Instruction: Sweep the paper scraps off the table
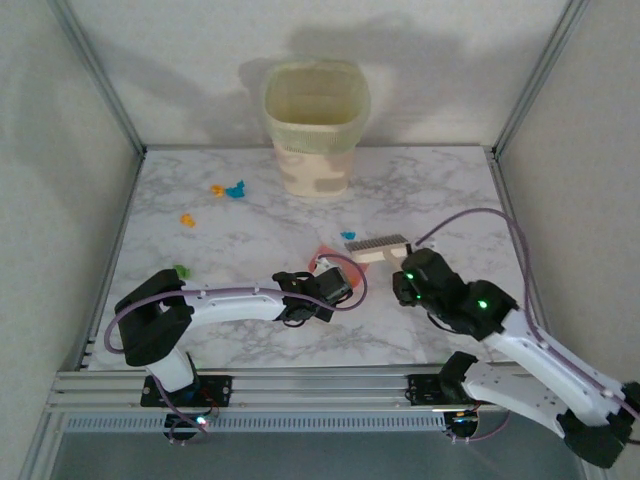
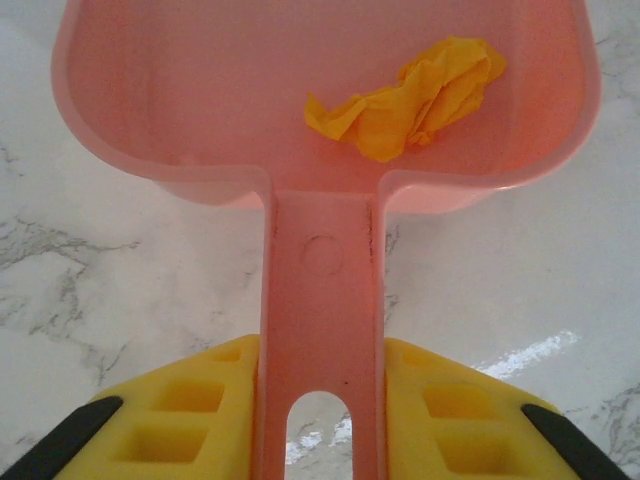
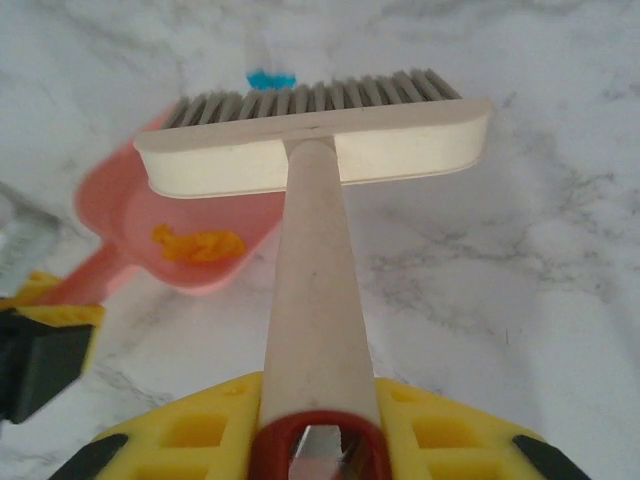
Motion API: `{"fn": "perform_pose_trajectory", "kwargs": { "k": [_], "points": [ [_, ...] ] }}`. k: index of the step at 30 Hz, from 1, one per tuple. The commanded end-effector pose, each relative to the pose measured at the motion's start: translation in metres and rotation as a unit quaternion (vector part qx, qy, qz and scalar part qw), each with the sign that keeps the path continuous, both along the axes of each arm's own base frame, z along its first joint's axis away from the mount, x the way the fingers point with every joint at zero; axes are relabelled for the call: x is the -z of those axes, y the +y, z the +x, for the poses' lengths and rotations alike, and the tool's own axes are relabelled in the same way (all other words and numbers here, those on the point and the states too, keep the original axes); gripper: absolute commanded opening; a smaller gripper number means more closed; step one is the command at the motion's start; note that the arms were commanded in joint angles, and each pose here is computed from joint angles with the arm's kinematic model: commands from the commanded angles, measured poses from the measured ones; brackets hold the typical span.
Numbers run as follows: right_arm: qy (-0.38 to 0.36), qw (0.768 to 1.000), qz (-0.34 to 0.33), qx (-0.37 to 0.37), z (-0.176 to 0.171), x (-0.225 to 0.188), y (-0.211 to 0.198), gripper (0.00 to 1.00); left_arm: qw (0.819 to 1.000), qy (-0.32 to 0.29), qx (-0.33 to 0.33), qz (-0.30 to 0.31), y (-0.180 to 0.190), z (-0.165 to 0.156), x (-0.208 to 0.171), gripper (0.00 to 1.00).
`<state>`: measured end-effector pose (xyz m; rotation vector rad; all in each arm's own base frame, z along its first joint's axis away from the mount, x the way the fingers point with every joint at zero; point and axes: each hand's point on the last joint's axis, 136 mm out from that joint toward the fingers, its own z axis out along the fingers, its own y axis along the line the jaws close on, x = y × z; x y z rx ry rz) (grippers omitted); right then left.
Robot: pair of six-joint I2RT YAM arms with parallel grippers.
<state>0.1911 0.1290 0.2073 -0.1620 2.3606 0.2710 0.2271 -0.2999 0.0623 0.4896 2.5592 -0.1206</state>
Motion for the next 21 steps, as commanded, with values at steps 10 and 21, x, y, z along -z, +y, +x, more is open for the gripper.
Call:
{"fn": "perform_pose_trajectory", "kwargs": {
  "k": [10,21],
  "points": [
    [-0.071,0.982,-0.093,0.149,0.070,-0.026,-0.021,0.00,0.999,-0.008,-0.024,0.038,0.026,0.002,0.007,0.00],
    [-0.025,0.986,-0.107,0.127,0.149,0.001,0.029,0.00,0.999,-0.013,-0.037,0.028,0.037,0.008,0.003,0.00]
  ]
}}
